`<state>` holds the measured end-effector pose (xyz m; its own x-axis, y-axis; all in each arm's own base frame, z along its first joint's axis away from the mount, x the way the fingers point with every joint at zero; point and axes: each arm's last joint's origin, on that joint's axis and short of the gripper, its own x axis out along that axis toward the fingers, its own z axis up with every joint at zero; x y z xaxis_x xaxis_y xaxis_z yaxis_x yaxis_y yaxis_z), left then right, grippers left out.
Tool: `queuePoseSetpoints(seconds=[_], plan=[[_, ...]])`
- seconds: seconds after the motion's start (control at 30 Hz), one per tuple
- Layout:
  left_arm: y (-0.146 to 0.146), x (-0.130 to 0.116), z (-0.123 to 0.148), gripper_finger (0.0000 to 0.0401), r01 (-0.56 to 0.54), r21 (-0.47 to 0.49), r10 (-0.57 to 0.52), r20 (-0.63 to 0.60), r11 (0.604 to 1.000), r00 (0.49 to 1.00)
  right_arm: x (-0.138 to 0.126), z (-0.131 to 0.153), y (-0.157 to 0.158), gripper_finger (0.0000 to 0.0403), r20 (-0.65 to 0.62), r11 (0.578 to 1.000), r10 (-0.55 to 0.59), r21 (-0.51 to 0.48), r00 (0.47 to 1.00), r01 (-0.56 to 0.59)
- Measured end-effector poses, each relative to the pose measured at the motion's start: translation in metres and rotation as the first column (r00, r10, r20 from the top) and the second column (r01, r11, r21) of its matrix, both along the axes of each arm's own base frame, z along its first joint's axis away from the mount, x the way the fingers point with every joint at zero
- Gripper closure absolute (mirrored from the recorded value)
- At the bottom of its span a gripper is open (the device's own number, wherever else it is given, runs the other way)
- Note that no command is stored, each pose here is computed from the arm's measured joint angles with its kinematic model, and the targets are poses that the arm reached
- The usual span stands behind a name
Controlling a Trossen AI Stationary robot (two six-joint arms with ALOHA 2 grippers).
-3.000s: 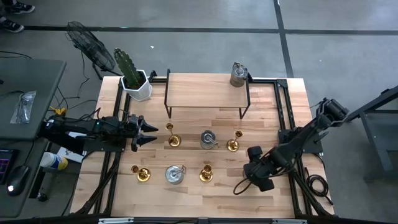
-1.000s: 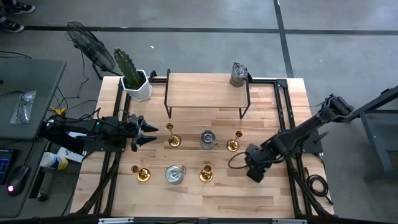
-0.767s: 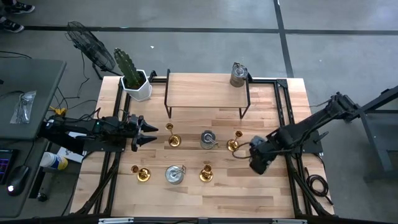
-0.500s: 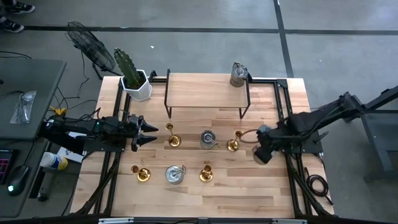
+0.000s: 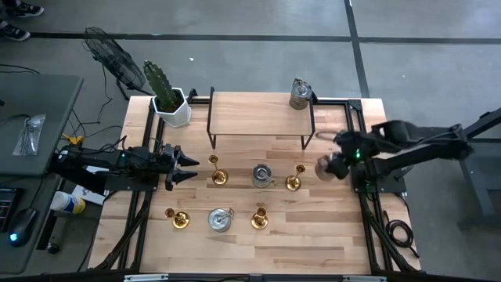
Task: Pick & Place candle stick holders
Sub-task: Align the silver scented candle with the other silver scented candle on the shelf
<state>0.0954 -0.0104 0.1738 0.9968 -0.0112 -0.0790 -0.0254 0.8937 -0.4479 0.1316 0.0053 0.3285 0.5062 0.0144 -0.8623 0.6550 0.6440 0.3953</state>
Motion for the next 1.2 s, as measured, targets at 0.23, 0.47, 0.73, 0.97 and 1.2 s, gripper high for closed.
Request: queuePoseSetpoints(seconds=[0.23, 0.47, 0.73, 0.97, 1.2], plan=[[0.0, 0.0, 0.0, 0.0155, 0.0, 0.0, 0.0, 0.0, 1.0, 1.0, 0.021, 0.038, -0.022, 0.0054, 0.065, 0.992, -0.081, -0.091, 0.995, 0.087], [0.0, 0.0, 0.0, 0.0155, 0.0, 0.0, 0.0, 0.0, 1.0, 1.0, 0.058, 0.055, -0.054, 0.0054, 0.05, 0.972, -0.21, -0.099, 0.976, 0.214], [0.0, 0.0, 0.0, 0.0155, 0.0, 0.0, 0.0, 0.0, 1.0, 1.0, 0.098, 0.054, -0.096, 0.0053, -0.002, 0.918, -0.391, -0.069, 0.92, 0.39], [0.0, 0.0, 0.0, 0.0155, 0.0, 0.0, 0.0, 0.001, 1.0, 1.0, 0.123, 0.046, -0.125, 0.0053, -0.046, 0.886, -0.463, -0.044, 0.885, 0.461], [0.0, 0.0, 0.0, 0.0155, 0.0, 0.0, 0.0, 0.001, 1.0, 1.0, 0.127, 0.035, -0.143, 0.0053, -0.145, 0.851, -0.523, -0.039, 0.84, 0.524]])
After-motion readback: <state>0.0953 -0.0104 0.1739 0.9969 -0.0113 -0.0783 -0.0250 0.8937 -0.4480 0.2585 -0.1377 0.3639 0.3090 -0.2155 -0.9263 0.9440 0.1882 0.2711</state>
